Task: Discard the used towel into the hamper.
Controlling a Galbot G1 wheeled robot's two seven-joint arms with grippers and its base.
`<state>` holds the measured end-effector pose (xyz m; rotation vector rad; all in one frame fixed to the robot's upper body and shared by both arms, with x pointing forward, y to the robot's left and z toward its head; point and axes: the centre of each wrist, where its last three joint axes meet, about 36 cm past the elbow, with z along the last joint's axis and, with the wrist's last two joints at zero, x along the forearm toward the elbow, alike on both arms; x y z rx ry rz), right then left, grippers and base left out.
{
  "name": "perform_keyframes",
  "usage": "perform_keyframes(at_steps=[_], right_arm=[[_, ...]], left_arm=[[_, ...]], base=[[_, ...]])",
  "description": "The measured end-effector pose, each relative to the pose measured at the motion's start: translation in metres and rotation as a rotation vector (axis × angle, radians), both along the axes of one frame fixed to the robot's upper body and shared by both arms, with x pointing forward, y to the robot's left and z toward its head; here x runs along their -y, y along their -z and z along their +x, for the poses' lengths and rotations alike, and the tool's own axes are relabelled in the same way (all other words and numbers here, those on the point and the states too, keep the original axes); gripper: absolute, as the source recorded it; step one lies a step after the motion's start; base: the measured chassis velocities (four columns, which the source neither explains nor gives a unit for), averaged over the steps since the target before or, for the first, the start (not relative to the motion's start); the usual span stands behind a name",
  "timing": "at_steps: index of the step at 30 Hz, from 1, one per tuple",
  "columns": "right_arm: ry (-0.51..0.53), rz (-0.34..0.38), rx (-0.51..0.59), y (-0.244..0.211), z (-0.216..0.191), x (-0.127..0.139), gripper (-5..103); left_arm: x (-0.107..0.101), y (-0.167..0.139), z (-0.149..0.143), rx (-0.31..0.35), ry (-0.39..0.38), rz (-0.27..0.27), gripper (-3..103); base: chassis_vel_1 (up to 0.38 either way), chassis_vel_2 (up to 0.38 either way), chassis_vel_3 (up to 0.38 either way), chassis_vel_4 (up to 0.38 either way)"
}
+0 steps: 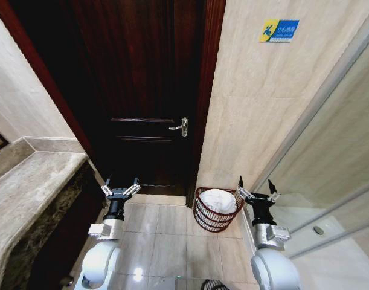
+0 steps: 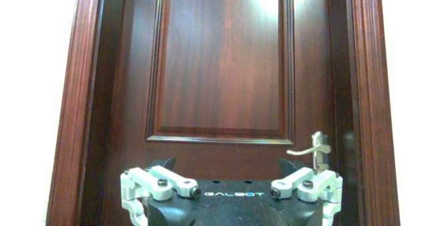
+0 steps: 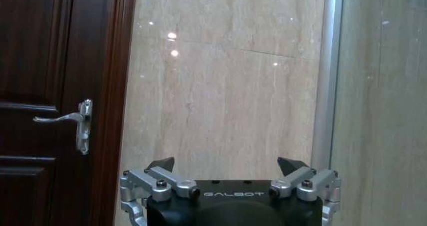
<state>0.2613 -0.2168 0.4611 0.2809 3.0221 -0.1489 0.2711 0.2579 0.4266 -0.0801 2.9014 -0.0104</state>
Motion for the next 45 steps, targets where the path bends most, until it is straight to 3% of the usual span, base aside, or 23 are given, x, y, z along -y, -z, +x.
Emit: perform_keyframes(at_steps=[45], right_arm=[[-0.015, -0.023, -0.018, 0.010, 0.003, -0.006, 100]], left_arm=[[-0.008, 0.009, 0.002, 0.000, -0.014, -0.020, 100]], base=[[0.108, -0.110, -0.108, 0.107]])
